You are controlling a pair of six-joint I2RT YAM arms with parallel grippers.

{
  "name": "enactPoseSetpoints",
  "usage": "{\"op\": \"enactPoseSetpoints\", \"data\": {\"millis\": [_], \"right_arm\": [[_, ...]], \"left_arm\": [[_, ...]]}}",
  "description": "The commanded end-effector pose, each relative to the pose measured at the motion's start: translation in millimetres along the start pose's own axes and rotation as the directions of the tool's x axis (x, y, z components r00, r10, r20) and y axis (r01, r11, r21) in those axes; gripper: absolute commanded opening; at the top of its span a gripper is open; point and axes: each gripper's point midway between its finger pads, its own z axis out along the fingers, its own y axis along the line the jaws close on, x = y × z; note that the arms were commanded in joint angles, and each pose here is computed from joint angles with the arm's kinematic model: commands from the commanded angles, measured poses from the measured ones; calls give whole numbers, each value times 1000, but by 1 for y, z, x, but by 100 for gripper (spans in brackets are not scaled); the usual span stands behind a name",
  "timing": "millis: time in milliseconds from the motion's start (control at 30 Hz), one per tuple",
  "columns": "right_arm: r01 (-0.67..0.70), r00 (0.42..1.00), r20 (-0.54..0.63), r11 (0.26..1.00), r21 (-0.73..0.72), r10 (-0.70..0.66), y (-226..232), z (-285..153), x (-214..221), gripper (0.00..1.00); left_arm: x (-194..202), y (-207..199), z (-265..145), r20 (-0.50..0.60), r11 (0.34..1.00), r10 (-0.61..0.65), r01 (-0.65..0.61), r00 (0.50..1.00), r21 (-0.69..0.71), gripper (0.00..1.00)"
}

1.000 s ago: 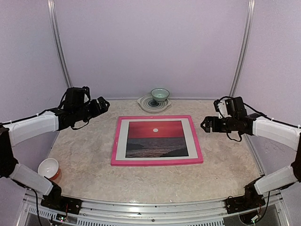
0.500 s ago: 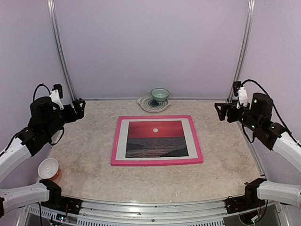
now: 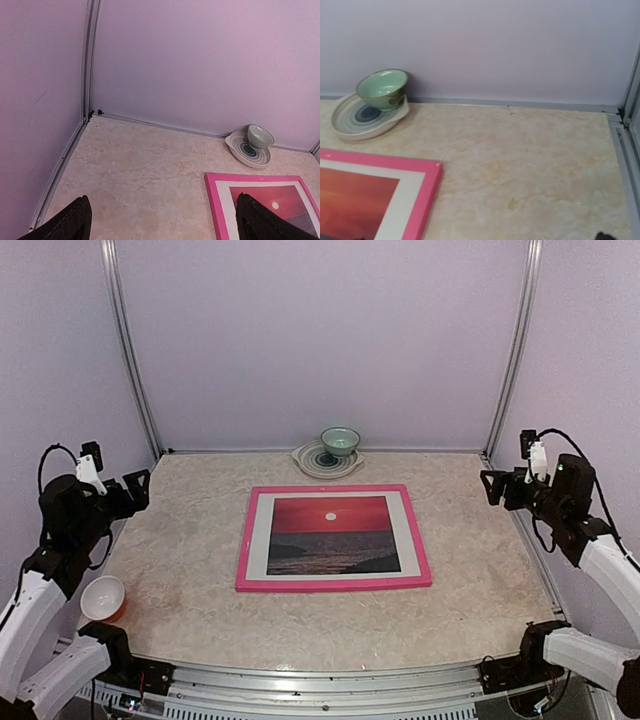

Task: Put the photo into the frame
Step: Reset both arms

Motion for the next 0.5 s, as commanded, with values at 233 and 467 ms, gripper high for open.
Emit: {"op": "enactPoseSetpoints", "data": {"millis": [233, 467], "right_arm": [[36, 981, 188, 995, 90, -53, -6, -53, 15, 99], [35, 979, 198, 994, 102, -54, -6, -60, 28, 99]], "left_arm": [[19, 12, -30, 22, 997, 69, -68, 997, -30, 99], [13, 14, -37, 66, 997, 72, -70, 995, -39, 99]]}}
